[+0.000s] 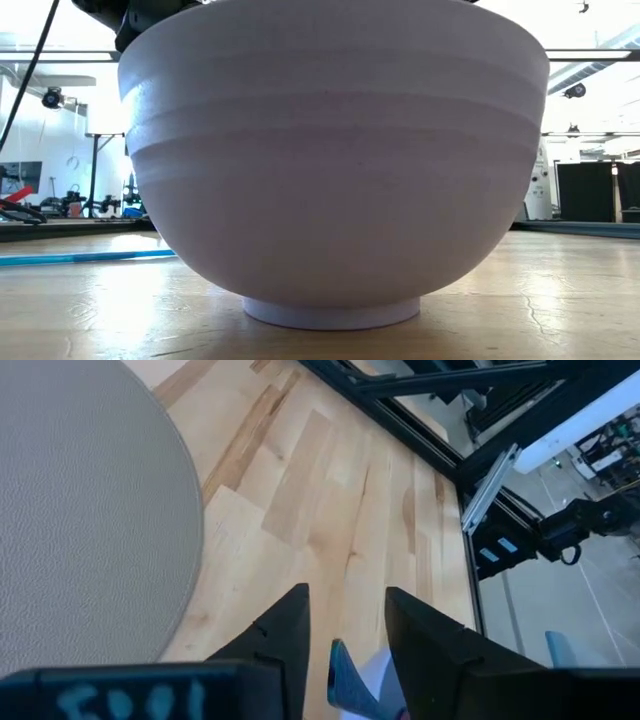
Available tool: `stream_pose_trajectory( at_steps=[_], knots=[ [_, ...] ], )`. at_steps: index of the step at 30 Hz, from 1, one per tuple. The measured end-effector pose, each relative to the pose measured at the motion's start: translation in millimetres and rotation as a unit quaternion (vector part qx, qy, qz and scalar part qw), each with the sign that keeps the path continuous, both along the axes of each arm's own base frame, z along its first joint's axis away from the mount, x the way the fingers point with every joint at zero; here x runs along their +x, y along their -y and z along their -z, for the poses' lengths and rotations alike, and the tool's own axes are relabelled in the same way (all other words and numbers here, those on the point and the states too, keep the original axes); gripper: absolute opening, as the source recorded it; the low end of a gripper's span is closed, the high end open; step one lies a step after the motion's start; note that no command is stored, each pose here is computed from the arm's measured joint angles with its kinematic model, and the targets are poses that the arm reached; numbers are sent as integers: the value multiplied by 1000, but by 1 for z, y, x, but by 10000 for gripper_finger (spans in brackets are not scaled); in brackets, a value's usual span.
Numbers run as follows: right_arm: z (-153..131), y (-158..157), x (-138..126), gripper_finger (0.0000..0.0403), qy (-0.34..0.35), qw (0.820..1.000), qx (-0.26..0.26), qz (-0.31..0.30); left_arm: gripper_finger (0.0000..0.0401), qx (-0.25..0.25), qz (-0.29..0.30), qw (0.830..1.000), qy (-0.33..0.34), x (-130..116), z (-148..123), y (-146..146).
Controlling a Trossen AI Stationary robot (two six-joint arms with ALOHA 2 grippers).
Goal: Pick & Place Utensil
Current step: Put the blue straw into the blue cup
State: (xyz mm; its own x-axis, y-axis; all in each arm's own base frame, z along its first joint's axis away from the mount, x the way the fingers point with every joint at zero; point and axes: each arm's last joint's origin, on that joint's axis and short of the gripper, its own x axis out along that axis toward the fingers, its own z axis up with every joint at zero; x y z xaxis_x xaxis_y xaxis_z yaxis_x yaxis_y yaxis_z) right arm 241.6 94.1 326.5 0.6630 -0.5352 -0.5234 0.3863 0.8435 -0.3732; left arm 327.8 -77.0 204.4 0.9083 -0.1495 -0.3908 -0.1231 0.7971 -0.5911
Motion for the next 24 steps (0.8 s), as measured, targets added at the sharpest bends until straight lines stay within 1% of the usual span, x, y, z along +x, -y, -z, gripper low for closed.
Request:
stream_pose_trajectory(
  at_steps=[5, 8, 16, 20, 24],
  knots=[
    [0, 0, 0, 132, 0, 1000, 1, -1, 141, 16, 6, 1000, 3, 0, 0, 0],
    [0, 0, 0, 131, 0, 1000, 1, -1, 149, 17, 6, 1000, 3, 0, -1, -1],
    [0, 0, 0, 121, 0, 1000, 1, -1, 156, 28, 3, 1000, -9, -2, -3, -8],
    [-1, 0, 0, 124, 1, 1000, 2, -1, 157, 41, 3, 999, -9, -7, -11, -13],
    [-1, 0, 0, 131, 1, 1000, 2, -1, 156, 62, 14, 998, 17, -14, -27, -14]
  ],
)
